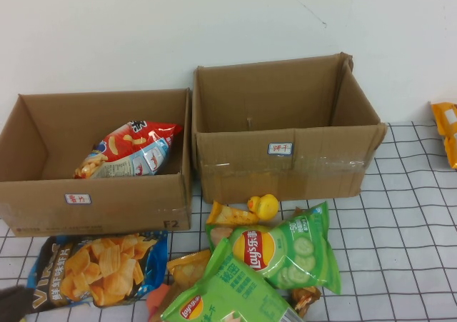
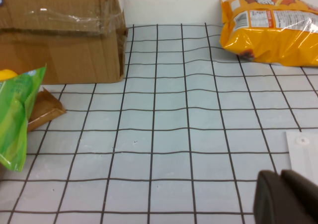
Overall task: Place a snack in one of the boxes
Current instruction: Pick up the potato chip
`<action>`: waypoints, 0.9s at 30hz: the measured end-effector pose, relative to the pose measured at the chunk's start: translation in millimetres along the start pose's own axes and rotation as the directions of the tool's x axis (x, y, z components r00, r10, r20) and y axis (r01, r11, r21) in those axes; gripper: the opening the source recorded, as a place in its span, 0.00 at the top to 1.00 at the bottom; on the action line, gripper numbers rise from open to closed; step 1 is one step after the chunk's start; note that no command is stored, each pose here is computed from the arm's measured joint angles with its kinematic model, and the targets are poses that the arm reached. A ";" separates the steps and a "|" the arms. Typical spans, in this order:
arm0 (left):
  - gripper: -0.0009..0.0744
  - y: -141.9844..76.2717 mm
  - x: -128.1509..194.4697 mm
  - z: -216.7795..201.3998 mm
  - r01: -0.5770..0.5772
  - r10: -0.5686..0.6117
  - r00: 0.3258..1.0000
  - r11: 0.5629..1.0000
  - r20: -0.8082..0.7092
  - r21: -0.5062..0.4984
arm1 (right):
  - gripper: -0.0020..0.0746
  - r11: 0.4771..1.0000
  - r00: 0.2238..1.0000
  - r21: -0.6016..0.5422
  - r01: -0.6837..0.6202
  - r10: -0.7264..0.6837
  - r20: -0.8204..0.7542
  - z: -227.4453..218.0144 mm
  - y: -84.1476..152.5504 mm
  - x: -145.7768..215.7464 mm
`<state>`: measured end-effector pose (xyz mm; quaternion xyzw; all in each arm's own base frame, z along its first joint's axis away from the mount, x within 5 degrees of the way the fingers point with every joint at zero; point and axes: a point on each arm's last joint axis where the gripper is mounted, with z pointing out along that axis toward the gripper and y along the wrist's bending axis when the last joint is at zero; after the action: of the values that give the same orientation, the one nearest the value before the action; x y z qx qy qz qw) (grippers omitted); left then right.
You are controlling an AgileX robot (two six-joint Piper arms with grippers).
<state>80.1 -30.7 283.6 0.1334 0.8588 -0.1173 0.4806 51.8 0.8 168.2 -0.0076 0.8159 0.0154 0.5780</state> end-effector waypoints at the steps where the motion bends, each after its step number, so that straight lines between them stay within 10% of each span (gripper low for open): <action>1: 0.99 0.0 -4.6 2.4 -0.044 0.045 0.999 0.999 -0.022 0.012 | 0.97 1.000 1.000 0.000 0.000 0.000 0.000 0.0 0.0 0.0; 5: 0.99 -2.8 -18.2 21.4 -0.298 0.310 0.944 0.948 -0.109 0.111 | 0.97 1.000 1.000 0.000 0.000 0.000 0.000 0.0 0.0 0.0; 9: 0.94 -6.9 -14.9 41.8 -0.566 0.604 0.778 0.793 -0.171 0.227 | 0.97 1.000 1.000 0.000 0.000 0.000 0.000 0.0 0.0 0.0; 15: 0.52 -12.5 -9.8 66.8 -0.732 0.802 0.564 0.596 -0.197 0.330 | 0.97 1.000 1.000 0.000 0.000 0.000 0.000 0.0 0.0 0.0; 19: 0.18 -12.6 -12.9 88.6 -0.758 0.818 0.543 0.574 -0.188 0.310 | 0.97 1.000 1.000 0.000 0.000 0.000 0.000 0.0 0.0 0.0; 27: 0.07 -13.2 -4.0 133.0 -0.736 0.813 0.534 0.582 -0.233 0.345 | 0.97 1.000 1.000 0.000 0.000 0.000 0.000 0.0 0.0 0.0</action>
<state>183.2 -87.3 220.1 0.5697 0.7650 0.0488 0.2965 51.8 0.8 168.2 -0.0076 0.8159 0.0154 0.5780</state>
